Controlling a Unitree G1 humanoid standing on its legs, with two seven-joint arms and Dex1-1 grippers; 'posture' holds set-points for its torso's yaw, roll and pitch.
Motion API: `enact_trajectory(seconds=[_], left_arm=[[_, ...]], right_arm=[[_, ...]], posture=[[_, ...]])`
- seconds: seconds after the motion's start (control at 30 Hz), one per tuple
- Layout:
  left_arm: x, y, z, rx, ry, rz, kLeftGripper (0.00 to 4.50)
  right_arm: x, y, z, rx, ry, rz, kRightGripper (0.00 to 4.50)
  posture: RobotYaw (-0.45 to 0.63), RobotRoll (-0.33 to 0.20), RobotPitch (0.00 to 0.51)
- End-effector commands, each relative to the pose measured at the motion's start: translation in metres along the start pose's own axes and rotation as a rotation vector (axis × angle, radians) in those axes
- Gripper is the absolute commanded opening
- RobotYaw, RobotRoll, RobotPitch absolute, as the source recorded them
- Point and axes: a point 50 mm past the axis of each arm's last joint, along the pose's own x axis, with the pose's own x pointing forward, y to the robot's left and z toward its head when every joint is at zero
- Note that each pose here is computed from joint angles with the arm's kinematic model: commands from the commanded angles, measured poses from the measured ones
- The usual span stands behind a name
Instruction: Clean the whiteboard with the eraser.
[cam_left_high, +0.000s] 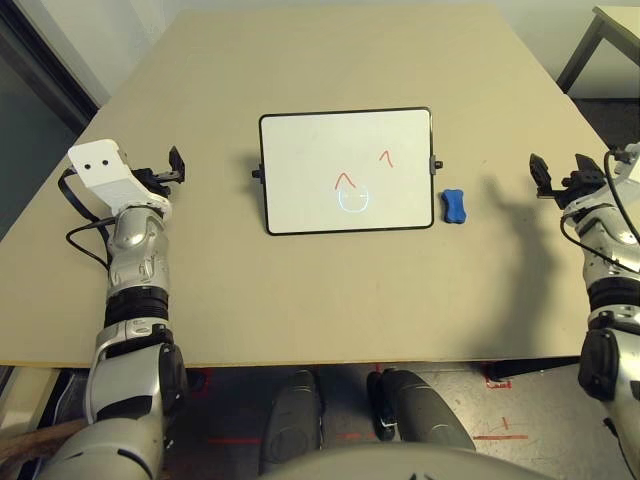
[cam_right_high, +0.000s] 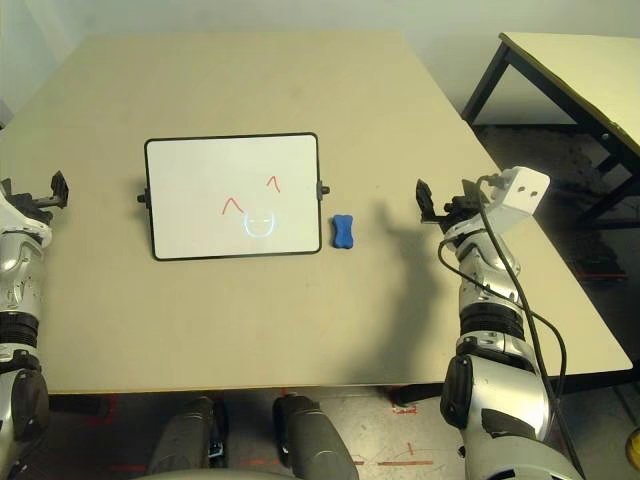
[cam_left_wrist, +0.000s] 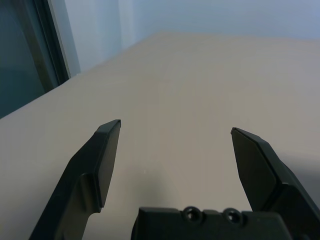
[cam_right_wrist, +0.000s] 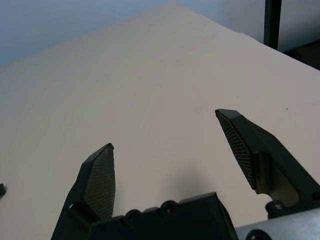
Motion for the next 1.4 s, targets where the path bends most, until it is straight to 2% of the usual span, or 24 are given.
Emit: enact_trajectory(seconds=[0.03,0.2,0.27,0.37,0.43,0.57,0.73,0.87,1.07,1.4], left_arm=[[-0.003,0.000,-0.007,-0.020,0.030,0.013,4.50],[0.000,-0.009,-0.004,-0.036,0.018,-0.027,4.50],[0.008,-0.016,0.013,-0.043,-0.021,-0.097,4.50],[0.021,-0.027,0.051,0.007,-0.097,-0.286,4.50],[0.027,-0.035,0.070,0.013,-0.097,-0.421,4.50],[0.028,-0.056,0.101,0.060,-0.062,-0.719,4.50],[0.022,-0.084,0.124,0.132,-0.044,-0.969,4.50],[0.015,-0.106,0.127,0.141,-0.035,-1.089,4.50],[-0.002,-0.139,0.116,0.143,0.019,-1.261,4.50],[-0.017,-0.162,0.109,0.138,0.045,-1.364,4.50]], right_arm=[[-0.002,-0.003,-0.005,0.004,0.035,-0.015,4.48],[-0.004,-0.005,-0.003,0.009,0.036,-0.046,4.48],[-0.002,-0.009,0.005,-0.011,0.060,-0.061,4.48],[-0.002,-0.006,0.020,-0.031,0.133,-0.040,4.48],[-0.004,0.000,0.032,-0.034,0.182,-0.025,4.48],[-0.012,0.021,0.053,-0.051,0.314,0.033,4.48],[-0.022,0.054,0.065,-0.029,0.447,0.100,4.48],[-0.024,0.080,0.069,-0.023,0.493,0.149,4.48],[-0.026,0.113,0.064,-0.034,0.572,0.200,4.48],[-0.026,0.136,0.055,-0.048,0.644,0.248,4.48]], posture=[[-0.04,0.000,0.094],[-0.07,0.000,0.104],[-0.08,0.000,0.105],[-0.10,0.000,0.102],[-0.10,0.000,0.099],[-0.12,0.000,0.089],[-0.11,0.000,0.077],[-0.12,0.000,0.074],[-0.11,0.000,0.075],[-0.10,0.000,0.087]])
